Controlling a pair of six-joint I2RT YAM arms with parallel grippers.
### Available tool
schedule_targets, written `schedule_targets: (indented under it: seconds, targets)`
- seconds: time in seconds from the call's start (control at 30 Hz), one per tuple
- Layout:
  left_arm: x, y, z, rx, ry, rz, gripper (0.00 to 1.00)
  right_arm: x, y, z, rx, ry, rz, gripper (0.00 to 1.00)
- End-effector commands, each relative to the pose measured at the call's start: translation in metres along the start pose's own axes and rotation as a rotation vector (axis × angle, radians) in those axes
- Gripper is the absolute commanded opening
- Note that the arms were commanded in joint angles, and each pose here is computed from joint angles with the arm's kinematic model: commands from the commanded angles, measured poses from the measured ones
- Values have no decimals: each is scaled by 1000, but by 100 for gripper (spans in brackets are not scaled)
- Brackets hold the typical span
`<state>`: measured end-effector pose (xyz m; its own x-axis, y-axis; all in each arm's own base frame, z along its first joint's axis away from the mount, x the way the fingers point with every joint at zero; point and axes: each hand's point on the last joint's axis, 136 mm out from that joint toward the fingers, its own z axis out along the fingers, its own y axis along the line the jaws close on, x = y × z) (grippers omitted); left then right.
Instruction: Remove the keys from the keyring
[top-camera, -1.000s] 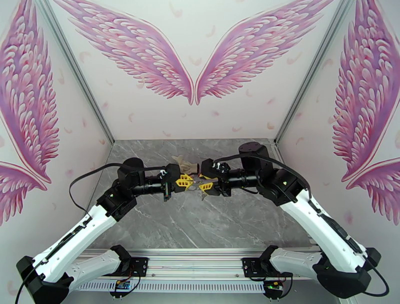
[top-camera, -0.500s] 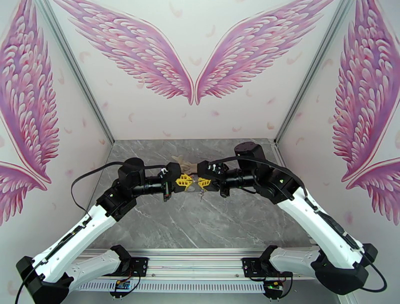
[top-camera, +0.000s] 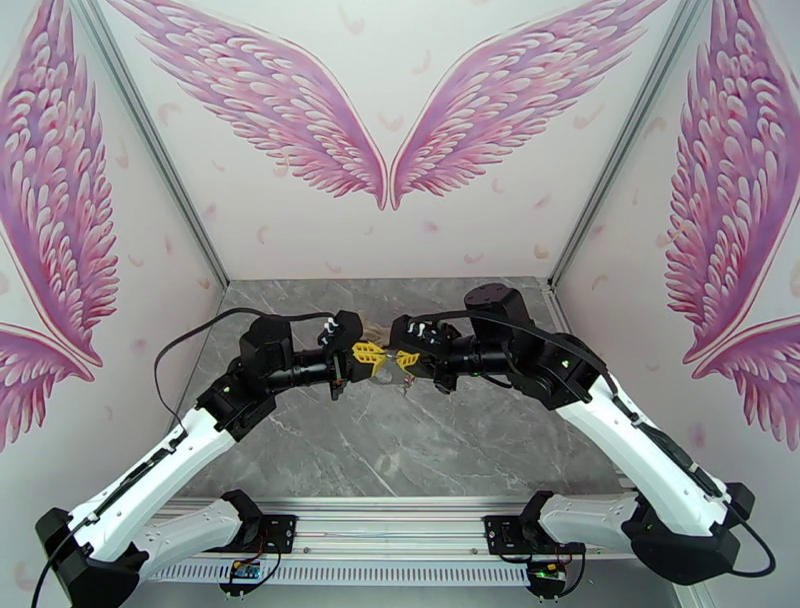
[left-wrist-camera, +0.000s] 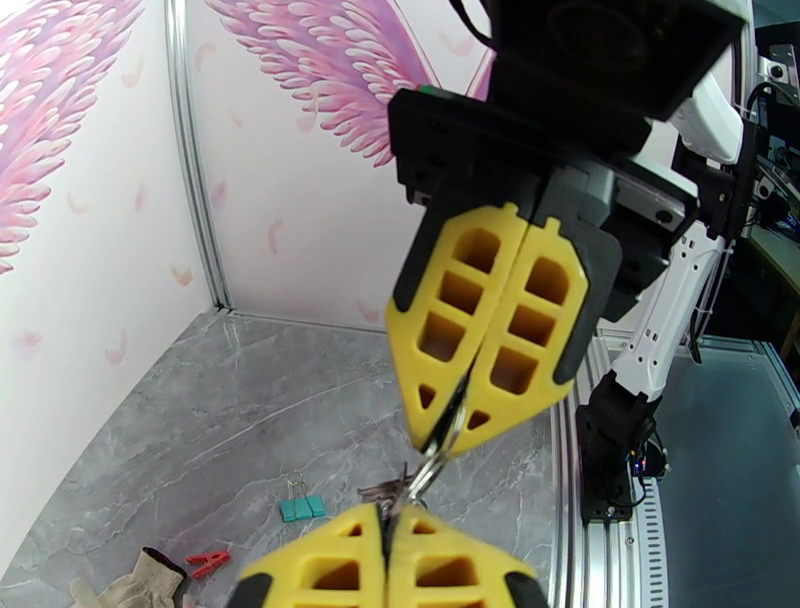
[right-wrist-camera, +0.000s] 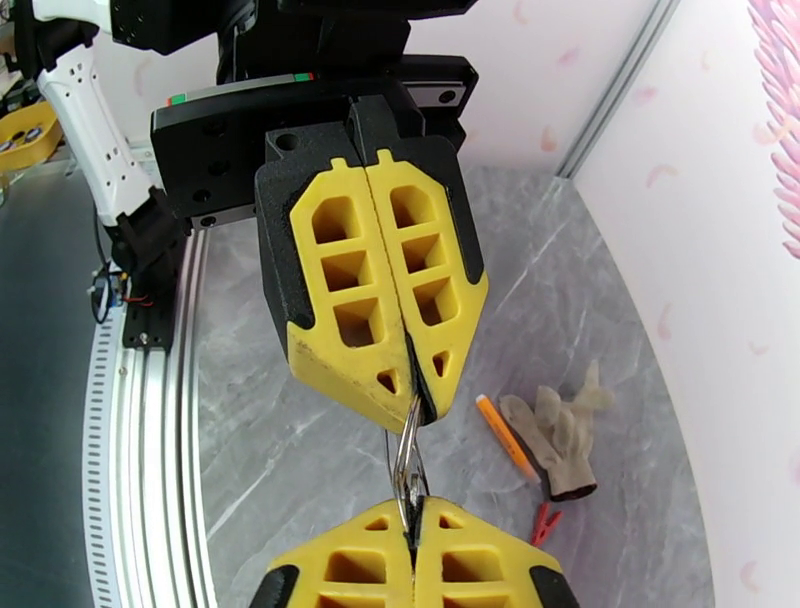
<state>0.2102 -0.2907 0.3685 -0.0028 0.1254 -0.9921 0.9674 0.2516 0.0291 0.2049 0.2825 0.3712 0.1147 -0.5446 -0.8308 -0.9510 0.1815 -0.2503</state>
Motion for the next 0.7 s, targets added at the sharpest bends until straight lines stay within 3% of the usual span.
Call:
schedule_targets:
  seconds: [0.0,0.1,0.4,0.67]
  targets:
    - [3,8,-1,-38,5,36,13,-7,10,-3,-46,0,24,0]
    - [5,5,0,-22,17,88,20,-6,13,0,-74,9,33,0]
    - [17,-6,3,74,84,207,28,-3,14,2,-88,18,44,0]
    - [14,-22,6,181,84,222,32,1,15,6,-103,34,54,0]
